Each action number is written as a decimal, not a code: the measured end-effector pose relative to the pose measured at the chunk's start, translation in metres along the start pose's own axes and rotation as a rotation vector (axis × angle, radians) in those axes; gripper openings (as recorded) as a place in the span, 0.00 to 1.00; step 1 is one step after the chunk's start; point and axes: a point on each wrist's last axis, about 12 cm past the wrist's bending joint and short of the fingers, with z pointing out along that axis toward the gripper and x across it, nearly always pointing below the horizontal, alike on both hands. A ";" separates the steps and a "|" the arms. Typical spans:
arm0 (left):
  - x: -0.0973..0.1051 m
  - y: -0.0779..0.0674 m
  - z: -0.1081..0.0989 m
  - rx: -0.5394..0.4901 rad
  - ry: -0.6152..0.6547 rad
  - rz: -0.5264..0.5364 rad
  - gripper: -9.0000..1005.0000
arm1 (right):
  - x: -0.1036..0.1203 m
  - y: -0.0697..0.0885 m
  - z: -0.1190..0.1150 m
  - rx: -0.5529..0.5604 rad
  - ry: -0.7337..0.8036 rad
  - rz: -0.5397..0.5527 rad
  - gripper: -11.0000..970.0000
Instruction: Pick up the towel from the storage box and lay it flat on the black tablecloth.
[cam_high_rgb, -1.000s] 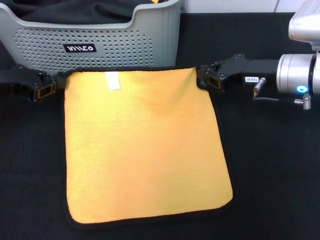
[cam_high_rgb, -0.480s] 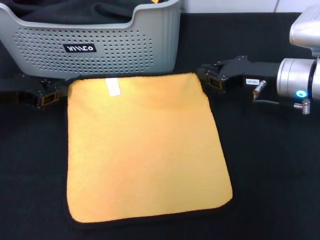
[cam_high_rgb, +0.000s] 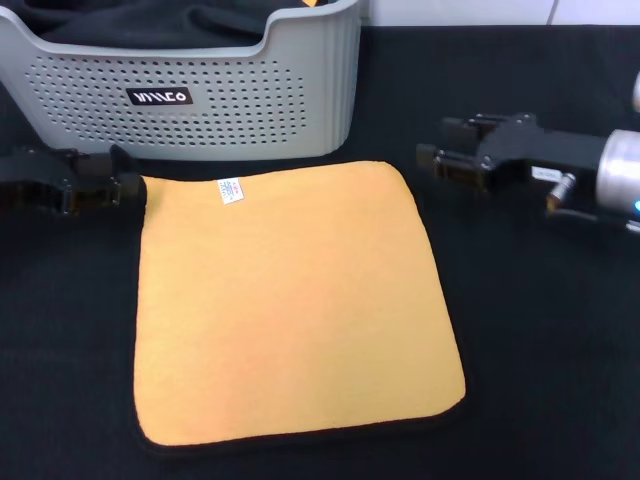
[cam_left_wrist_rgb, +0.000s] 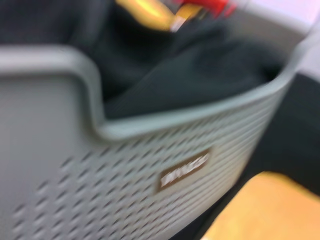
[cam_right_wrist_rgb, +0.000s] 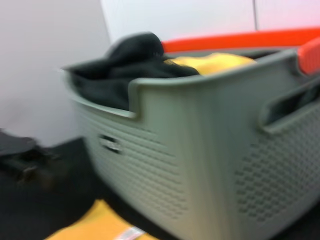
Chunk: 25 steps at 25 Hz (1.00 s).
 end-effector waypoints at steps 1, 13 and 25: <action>-0.001 -0.002 -0.006 0.021 -0.029 0.008 0.39 | 0.003 0.005 -0.007 -0.024 -0.014 -0.017 0.50; 0.045 -0.085 -0.033 0.401 -0.458 0.537 0.59 | 0.013 0.091 -0.049 -0.545 -0.305 -0.160 0.67; 0.038 -0.078 -0.041 0.486 -0.365 0.251 0.47 | -0.007 0.101 -0.019 -0.611 -0.279 -0.180 0.67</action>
